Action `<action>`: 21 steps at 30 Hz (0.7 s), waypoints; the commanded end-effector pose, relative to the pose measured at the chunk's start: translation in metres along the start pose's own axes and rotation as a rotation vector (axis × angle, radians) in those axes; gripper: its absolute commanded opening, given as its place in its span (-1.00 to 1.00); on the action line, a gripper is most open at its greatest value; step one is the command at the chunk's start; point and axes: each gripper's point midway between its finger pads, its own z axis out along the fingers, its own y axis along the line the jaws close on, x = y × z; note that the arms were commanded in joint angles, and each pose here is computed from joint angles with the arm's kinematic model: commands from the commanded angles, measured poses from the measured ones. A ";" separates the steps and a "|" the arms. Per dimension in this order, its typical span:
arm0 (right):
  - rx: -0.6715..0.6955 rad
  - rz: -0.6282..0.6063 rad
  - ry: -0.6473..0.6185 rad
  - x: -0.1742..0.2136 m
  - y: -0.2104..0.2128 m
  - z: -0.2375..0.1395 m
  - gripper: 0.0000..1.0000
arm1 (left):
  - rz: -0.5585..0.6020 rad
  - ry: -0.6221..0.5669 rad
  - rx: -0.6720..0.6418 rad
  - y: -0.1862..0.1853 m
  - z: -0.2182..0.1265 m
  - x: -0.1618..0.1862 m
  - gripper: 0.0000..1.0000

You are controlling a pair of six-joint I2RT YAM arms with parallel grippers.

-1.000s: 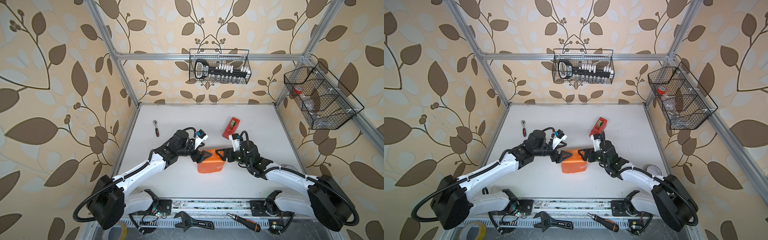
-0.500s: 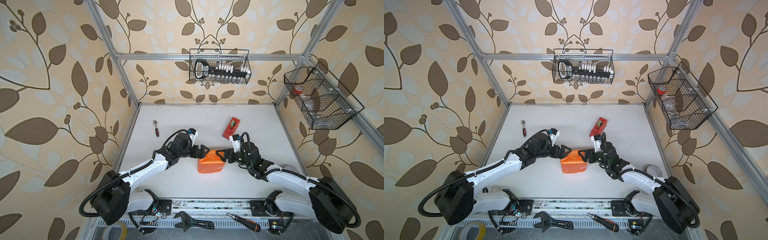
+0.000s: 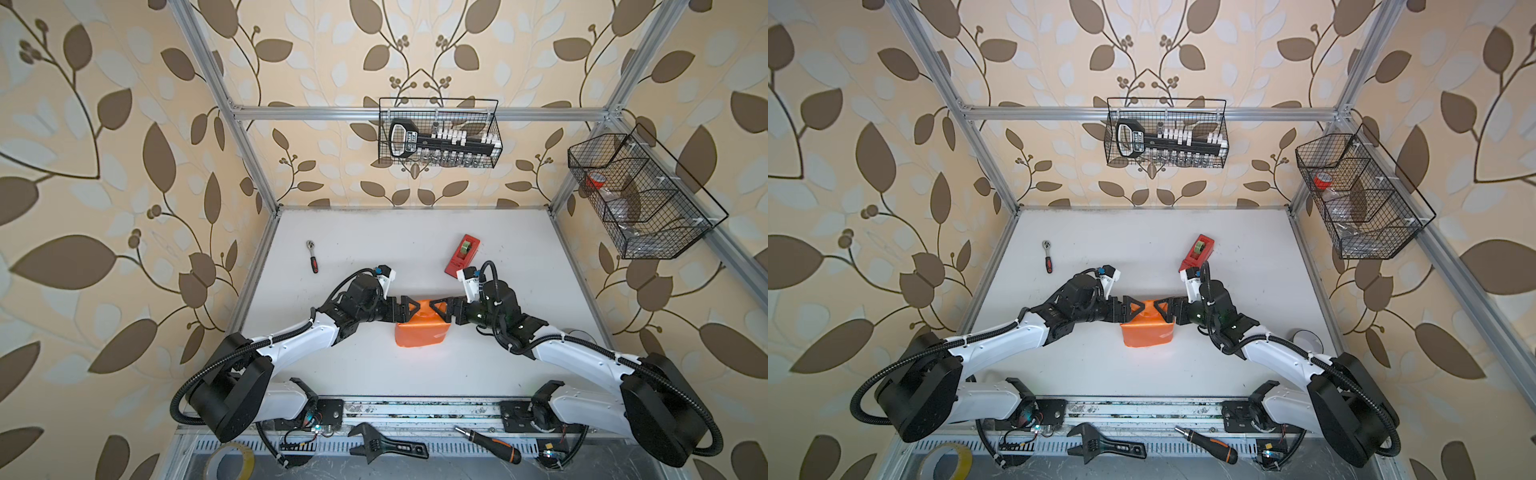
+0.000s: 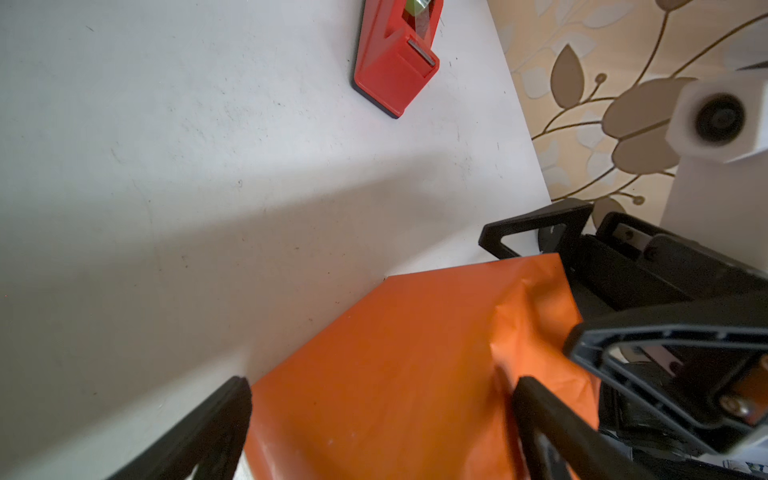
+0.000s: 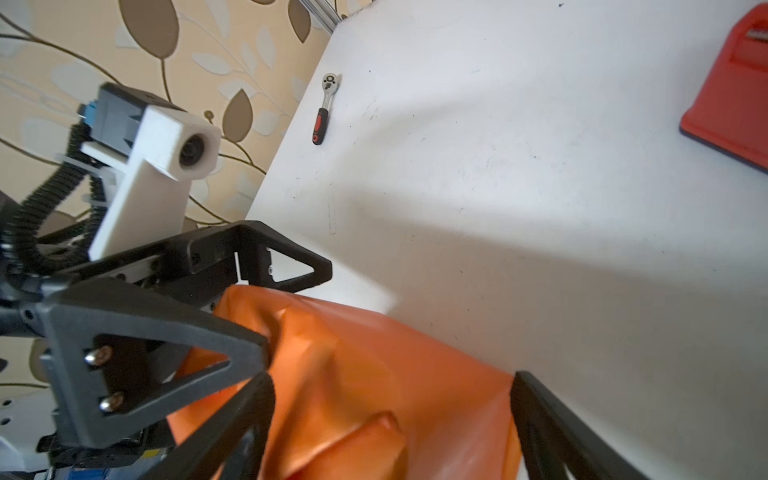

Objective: Wrap the gift box in paper
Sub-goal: 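Grip the lying box from both ends with both grippers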

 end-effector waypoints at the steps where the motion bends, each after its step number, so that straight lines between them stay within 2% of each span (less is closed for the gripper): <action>1: -0.024 0.039 0.015 -0.003 0.006 0.002 0.81 | -0.025 0.080 -0.053 0.018 0.001 0.029 0.98; 10: 0.027 0.104 0.072 0.039 -0.031 -0.003 0.77 | -0.036 0.047 -0.046 0.014 -0.001 0.022 0.98; 16: 0.040 0.118 0.073 0.053 -0.041 -0.007 0.75 | -0.077 -0.017 0.021 -0.005 -0.011 0.006 0.98; 21: 0.033 0.122 0.072 0.056 -0.042 -0.007 0.73 | -0.127 -0.012 0.053 -0.005 -0.009 0.013 0.98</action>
